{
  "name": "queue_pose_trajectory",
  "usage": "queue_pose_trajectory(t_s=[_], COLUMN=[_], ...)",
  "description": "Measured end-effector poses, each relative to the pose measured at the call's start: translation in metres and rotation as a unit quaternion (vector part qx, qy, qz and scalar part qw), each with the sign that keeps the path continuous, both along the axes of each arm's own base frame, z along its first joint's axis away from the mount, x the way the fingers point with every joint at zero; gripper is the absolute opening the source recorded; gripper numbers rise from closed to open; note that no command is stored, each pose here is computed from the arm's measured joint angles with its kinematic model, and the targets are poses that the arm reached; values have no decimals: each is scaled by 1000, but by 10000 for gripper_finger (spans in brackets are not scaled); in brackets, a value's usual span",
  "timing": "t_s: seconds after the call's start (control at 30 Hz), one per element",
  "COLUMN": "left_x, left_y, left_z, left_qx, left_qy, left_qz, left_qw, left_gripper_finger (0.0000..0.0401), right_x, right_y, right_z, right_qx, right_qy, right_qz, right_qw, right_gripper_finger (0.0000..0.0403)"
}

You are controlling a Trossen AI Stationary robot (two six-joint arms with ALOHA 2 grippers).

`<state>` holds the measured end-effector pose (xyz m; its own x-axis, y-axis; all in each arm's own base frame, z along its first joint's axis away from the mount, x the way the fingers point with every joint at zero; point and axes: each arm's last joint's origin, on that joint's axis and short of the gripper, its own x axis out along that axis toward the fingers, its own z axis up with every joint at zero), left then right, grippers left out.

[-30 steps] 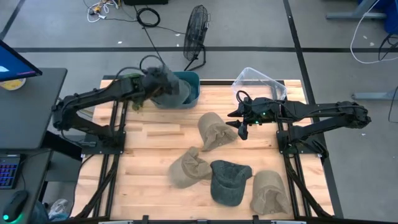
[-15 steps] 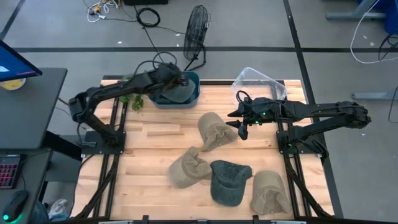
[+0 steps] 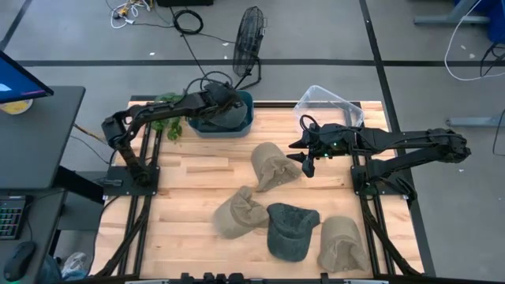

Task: Pick & Place hat
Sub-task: Put the left blue cap into the blue bin, then put the blue cap into the blue bin

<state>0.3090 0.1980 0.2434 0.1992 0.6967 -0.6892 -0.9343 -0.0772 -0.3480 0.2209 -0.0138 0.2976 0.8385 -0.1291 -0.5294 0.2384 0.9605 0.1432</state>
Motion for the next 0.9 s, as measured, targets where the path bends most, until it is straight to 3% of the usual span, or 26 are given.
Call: queue_pose_trajectory(t_s=[0.2,0.4,0.7,0.9], left_x=[3,3,-4,-9], left_y=[0,0,-7,-21], left_z=[-18,-16,40,82], left_qx=[-57,-63,10,57], left_qy=[-5,1,0,-5], left_qz=[9,-5,-67,-149], left_qw=[998,998,998,987], left_gripper_finger=[53,80,115,120], right_x=[0,0,-1,0], right_y=[0,0,0,8], right_z=[0,-1,-1,0], right_qx=[0,2,3,30], right_qy=[2,3,5,0], right_qz=[0,-1,1,71], right_qw=[1000,1000,1000,997], right_gripper_finger=[187,187,187,187])
